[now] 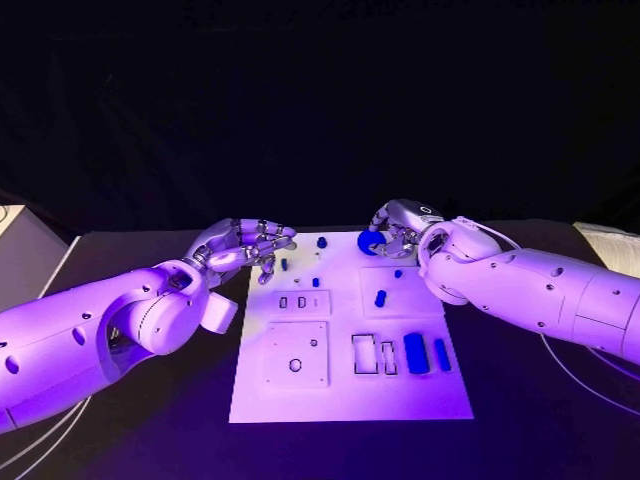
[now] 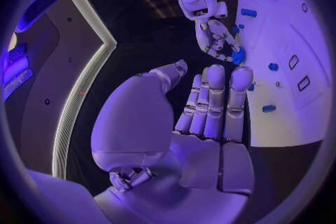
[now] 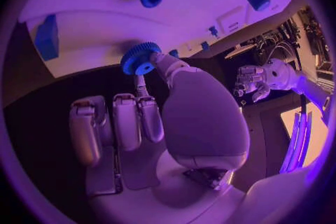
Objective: Assemble the parts on the task board
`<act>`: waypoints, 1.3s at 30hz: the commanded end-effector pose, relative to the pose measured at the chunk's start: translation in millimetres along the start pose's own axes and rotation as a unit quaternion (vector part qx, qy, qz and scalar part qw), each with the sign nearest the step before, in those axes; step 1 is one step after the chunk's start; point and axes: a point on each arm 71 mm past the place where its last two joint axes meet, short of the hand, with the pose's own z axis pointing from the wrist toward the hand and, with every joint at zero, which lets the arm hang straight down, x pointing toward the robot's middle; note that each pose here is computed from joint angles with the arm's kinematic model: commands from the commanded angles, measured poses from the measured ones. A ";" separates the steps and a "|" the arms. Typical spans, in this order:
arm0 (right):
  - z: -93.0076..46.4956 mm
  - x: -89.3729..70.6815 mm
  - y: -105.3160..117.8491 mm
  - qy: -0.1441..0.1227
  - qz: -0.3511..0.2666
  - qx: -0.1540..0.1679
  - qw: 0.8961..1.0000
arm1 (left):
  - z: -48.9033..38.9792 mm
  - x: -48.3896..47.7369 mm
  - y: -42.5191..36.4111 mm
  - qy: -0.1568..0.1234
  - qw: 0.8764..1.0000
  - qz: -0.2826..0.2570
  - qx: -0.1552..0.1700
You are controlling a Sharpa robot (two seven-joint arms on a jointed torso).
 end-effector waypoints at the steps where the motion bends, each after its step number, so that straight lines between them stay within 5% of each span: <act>1: -1.3 -4.2 12.8 -0.033 -0.019 -0.030 0.999 | -0.1 2.0 -1.0 0.009 1.000 -0.001 0.003; 18: 7.5 17.2 72.1 -0.016 -0.009 -0.081 0.997 | 1.1 5.0 -0.9 0.012 1.000 -0.003 0.001; 39: 16.0 41.2 86.6 0.013 -0.013 -0.073 0.997 | 2.8 7.8 -0.7 0.016 1.000 -0.005 0.001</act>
